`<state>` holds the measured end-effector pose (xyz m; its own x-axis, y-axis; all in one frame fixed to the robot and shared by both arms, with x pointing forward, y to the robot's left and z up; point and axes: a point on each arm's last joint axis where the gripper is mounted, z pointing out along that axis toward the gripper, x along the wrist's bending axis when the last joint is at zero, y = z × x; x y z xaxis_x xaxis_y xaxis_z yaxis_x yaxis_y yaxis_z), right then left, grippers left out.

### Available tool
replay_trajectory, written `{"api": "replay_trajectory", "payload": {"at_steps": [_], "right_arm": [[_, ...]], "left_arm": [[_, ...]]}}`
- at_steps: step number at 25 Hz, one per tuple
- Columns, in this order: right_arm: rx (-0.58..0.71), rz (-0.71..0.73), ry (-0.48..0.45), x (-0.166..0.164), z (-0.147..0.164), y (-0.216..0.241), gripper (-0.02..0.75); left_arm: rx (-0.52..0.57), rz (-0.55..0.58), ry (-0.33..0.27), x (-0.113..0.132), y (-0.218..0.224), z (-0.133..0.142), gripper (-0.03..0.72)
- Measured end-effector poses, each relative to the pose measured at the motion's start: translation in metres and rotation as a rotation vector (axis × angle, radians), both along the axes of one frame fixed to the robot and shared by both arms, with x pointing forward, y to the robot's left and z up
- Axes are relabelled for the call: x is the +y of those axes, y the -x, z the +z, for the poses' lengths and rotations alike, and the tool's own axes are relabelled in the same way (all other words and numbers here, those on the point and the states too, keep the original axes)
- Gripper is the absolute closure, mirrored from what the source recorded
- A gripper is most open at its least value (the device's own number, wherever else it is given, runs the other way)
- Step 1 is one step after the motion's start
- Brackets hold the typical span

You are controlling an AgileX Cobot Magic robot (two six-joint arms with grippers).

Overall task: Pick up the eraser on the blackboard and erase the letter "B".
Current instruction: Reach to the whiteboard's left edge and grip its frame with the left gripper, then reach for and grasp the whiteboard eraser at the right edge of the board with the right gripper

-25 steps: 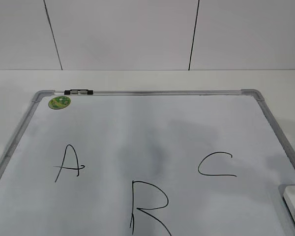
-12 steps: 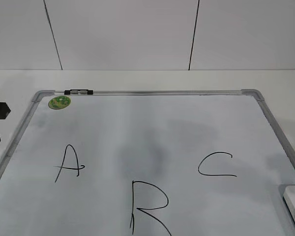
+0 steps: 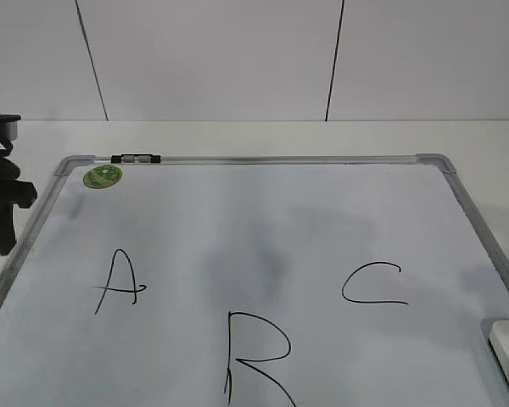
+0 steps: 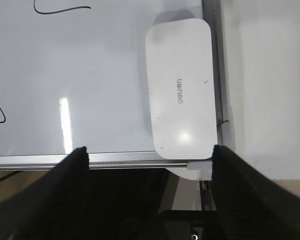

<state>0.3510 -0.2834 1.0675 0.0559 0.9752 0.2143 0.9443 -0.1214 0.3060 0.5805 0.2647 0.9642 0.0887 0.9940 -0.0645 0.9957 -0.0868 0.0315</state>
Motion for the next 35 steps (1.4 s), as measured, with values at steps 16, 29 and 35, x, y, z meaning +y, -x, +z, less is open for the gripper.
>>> {"api": "replay_trajectory", "payload": {"at_steps": [16, 29, 35], "right_arm": [[0.000, 0.000, 0.000, 0.000, 0.000, 0.000, 0.154], [0.000, -0.001, 0.000, 0.000, 0.000, 0.000, 0.154], [0.013, -0.001, 0.000, 0.000, -0.001, -0.002, 0.154]], "left_arm": [[0.078, -0.009, -0.023, 0.000, -0.014, -0.037, 0.452], [0.082, 0.007, -0.013, -0.001, -0.014, -0.037, 0.657], [0.083, 0.014, -0.012, -0.002, -0.014, -0.037, 0.663]]}}
